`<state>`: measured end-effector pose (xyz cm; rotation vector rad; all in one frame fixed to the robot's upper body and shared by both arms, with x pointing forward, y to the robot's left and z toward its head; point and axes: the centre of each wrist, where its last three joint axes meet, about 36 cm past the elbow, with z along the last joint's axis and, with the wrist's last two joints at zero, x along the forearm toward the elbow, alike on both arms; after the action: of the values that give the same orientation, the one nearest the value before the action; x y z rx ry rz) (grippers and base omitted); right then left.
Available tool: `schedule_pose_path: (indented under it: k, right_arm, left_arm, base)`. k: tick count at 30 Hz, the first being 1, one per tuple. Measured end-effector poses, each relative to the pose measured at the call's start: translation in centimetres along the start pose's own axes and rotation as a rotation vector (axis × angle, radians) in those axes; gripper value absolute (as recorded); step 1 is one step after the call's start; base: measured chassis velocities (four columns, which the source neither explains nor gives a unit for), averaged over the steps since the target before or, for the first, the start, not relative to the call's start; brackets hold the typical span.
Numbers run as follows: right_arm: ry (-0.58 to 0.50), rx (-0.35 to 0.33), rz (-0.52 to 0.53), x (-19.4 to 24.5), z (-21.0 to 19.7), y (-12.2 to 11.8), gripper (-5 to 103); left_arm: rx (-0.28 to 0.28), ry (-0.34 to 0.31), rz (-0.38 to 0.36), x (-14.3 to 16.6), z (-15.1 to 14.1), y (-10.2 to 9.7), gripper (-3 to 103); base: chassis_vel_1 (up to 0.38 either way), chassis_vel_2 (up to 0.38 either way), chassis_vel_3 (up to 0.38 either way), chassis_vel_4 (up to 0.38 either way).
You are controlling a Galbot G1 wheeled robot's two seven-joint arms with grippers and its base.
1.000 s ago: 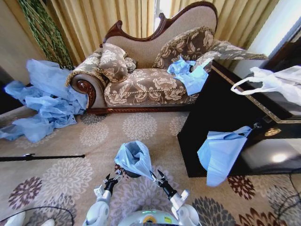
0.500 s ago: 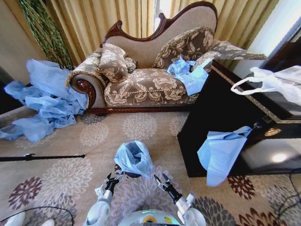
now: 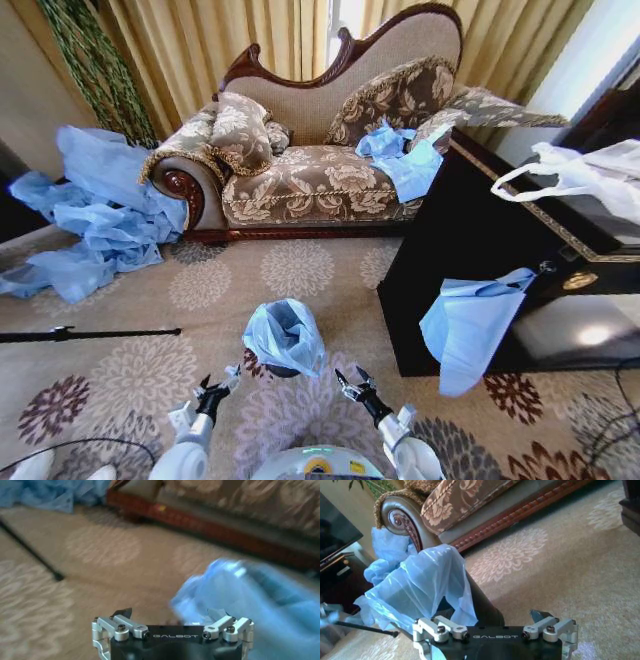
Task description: Place a garbage bag over the trash bin.
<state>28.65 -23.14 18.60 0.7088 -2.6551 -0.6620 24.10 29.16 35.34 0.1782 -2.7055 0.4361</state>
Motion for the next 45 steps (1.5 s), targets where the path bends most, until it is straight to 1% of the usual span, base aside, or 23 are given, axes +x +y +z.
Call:
schedule_pose_path:
  k: [2,3,4,5,6,7,10,13,16,17,20,22,25,26,28,29,31,35,37,38,41,43,45]
  right_arm:
    - [-0.001,0.004,-0.005,-0.1,-0.2,0.3,100]
    - [-0.001,0.004,-0.005,-0.1,-0.2,0.3,100]
    - [-0.003,0.006,-0.008,-0.2,-0.3,0.5,100]
    - [-0.004,0.007,-0.01,-0.3,-0.3,0.6,100]
    - [-0.006,0.008,-0.013,-0.4,-0.5,0.8,100]
    - [-0.007,0.009,-0.012,-0.5,-0.5,0.9,100]
    - [-0.004,0.01,-0.015,-0.8,-0.5,1.1,100]
    - [0.0,0.013,-0.018,-1.0,-0.3,1.1,100]
    - [0.003,0.015,-0.003,-0.9,0.0,1.1,100]
    - [0.003,0.015,-0.003,-0.9,0.0,1.1,100]
    - [0.007,0.016,0.008,-1.0,0.3,0.9,100]
    - [0.007,0.018,0.013,-1.1,0.4,0.8,100]
    - [0.005,0.023,0.038,-1.3,0.7,0.8,100]
    - [0.005,0.023,0.038,-1.3,0.7,0.8,100]
    - [0.003,0.026,0.054,-1.3,0.5,0.7,100]
    - [0.003,0.026,0.054,-1.3,0.5,0.7,100]
    - [-0.002,0.032,0.063,-1.3,0.1,0.4,100]
    - [-0.009,0.035,0.076,-1.5,-0.2,0.0,100]
    - [-0.01,0.033,0.083,-1.5,-0.3,0.0,100]
    - [-0.01,0.033,0.083,-1.5,-0.3,0.0,100]
    - [-0.006,0.031,0.09,-1.7,-0.1,-0.2,100]
    - [-0.006,0.029,0.091,-1.7,-0.1,-0.2,100]
    - [-0.003,0.026,0.094,-1.7,0.1,-0.2,100]
  left_arm:
    - [0.015,0.011,0.027,0.6,-2.8,-2.4,100]
    - [0.015,0.011,0.027,0.6,-2.8,-2.4,100]
    - [0.037,0.036,0.042,0.9,-4.8,-4.6,100]
    - [0.055,0.05,0.053,0.9,-5.9,-5.8,100]
    - [0.086,0.077,0.105,0.8,-8.7,-8.3,100]
    - [0.088,0.084,0.133,0.4,-10.1,-9.4,101]
    - [0.094,0.096,0.163,-0.3,-11.6,-10.7,93]
    - [0.095,0.126,0.17,-1.6,-12.4,-11.5,90]
    - [0.081,0.196,0.117,-5.4,-12.5,-13.0,78]
    - [0.081,0.196,0.117,-5.4,-12.5,-13.0,78]
    - [0.083,0.269,0.035,-9.1,-13.0,-15.5,66]
    - [0.079,0.276,0.025,-10.0,-13.1,-16.1,66]
    - [0.054,0.294,-0.018,-13.4,-13.1,-18.6,54]
    - [0.054,0.294,-0.018,-13.4,-13.1,-18.6,54]
    - [0.041,0.312,-0.064,-15.4,-12.6,-19.5,46]
    - [0.041,0.312,-0.064,-15.4,-12.6,-19.5,46]
    - [0.039,0.329,-0.1,-16.5,-12.1,-19.7,38]
    - [0.053,0.375,-0.141,-17.1,-11.4,-19.8,30]
    - [0.064,0.396,-0.17,-17.6,-11.0,-20.0,22]
    - [0.064,0.396,-0.17,-17.6,-11.0,-20.0,22]
    - [0.076,0.407,-0.205,-18.6,-10.8,-20.1,10]
    - [0.077,0.406,-0.21,-18.8,-10.8,-20.1,10]
    - [0.077,0.4,-0.218,-19.1,-11.1,-20.0,3]
  base:
    - [0.0,0.0,0.0,0.0]
    - [0.0,0.0,0.0,0.0]
    - [0.0,0.0,0.0,0.0]
    - [0.0,0.0,0.0,0.0]
    - [0.0,0.0,0.0,0.0]
    - [0.0,0.0,0.0,0.0]
    - [0.0,0.0,0.0,0.0]
    - [0.0,0.0,0.0,0.0]
    - [0.0,0.0,0.0,0.0]
    - [0.0,0.0,0.0,0.0]
    - [0.0,0.0,0.0,0.0]
    - [0.0,0.0,0.0,0.0]
    - [0.0,0.0,0.0,0.0]
    - [0.0,0.0,0.0,0.0]
    - [0.0,0.0,0.0,0.0]
    - [0.0,0.0,0.0,0.0]
    - [0.0,0.0,0.0,0.0]
    - [0.0,0.0,0.0,0.0]
    - [0.0,0.0,0.0,0.0]
    - [0.0,0.0,0.0,0.0]
    - [0.0,0.0,0.0,0.0]
    - [0.0,0.0,0.0,0.0]
    - [0.0,0.0,0.0,0.0]
